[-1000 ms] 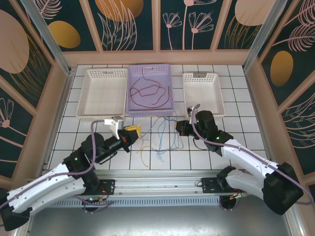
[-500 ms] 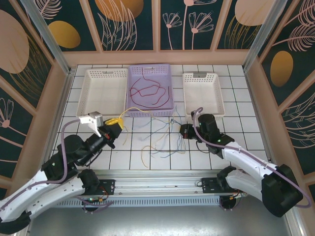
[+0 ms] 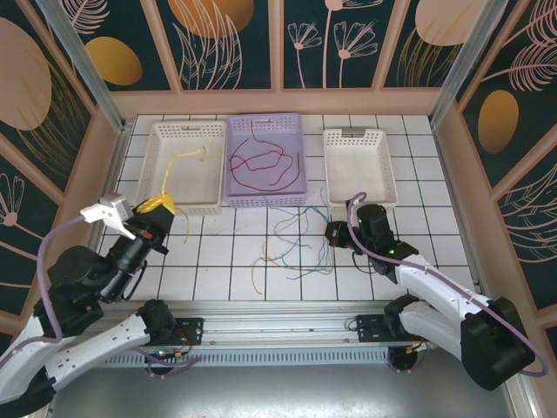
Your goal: Untangle the cables
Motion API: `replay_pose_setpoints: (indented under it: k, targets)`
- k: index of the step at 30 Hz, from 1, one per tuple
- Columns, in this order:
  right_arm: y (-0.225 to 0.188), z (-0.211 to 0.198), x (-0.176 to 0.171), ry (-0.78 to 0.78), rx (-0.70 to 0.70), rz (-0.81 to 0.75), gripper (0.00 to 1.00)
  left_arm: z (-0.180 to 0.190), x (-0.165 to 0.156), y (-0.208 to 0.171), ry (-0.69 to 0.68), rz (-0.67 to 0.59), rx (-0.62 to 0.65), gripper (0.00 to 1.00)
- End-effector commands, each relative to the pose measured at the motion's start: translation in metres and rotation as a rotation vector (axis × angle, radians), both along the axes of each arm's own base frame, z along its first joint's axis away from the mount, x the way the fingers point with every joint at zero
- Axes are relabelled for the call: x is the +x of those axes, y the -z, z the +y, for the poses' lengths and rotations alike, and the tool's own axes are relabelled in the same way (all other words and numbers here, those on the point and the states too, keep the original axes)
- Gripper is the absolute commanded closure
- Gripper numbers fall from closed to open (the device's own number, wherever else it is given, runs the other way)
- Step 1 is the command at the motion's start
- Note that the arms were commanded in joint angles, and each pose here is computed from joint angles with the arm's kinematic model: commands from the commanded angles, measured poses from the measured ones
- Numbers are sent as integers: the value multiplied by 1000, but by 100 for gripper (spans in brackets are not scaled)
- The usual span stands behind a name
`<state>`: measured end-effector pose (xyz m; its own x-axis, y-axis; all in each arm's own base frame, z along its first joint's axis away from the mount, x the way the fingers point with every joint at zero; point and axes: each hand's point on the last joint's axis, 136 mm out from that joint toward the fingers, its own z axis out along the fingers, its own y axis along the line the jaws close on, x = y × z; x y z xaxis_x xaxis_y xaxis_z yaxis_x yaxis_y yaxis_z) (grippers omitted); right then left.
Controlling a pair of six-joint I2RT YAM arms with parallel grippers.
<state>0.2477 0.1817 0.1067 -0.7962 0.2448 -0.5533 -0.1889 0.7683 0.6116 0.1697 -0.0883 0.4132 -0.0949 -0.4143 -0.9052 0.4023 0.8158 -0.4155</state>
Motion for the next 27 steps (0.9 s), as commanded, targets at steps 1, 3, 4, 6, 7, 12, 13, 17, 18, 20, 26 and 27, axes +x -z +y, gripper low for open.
replay_pose_setpoints:
  k: [1,3,4,6,7,12,13,17,18,20,26,27]
  targets:
    - [1,-5,-2,5,-6,-15,100,16,6,0,-102,7,56,100]
    - [-1,-5,-3,-1,-1,-25,100,20,8,-2,-135,2,73,100]
    - [-3,-4,-3,-8,5,-34,100,21,11,0,-155,6,89,100]
    - [-8,-2,-6,-27,24,-59,100,23,12,-10,-170,-6,99,100]
    - [-12,0,-7,-39,40,-76,100,21,14,-9,-180,-1,118,100]
    - [-37,9,-17,-110,116,-165,100,14,29,0,-242,25,204,100]
    - [-42,10,-19,-124,126,-183,100,13,32,1,-258,27,215,100]
    - [-60,13,-25,-159,157,-240,100,7,45,12,-319,51,308,100]
    - [-64,13,-27,-164,165,-251,100,3,50,18,-329,61,340,100]
    - [-73,13,-29,-168,184,-273,100,-6,59,28,-344,78,399,100]
    - [-92,17,-33,-198,204,-301,100,0,105,60,-369,169,420,100]
    - [-95,17,-35,-202,211,-305,100,3,115,67,-371,188,421,100]
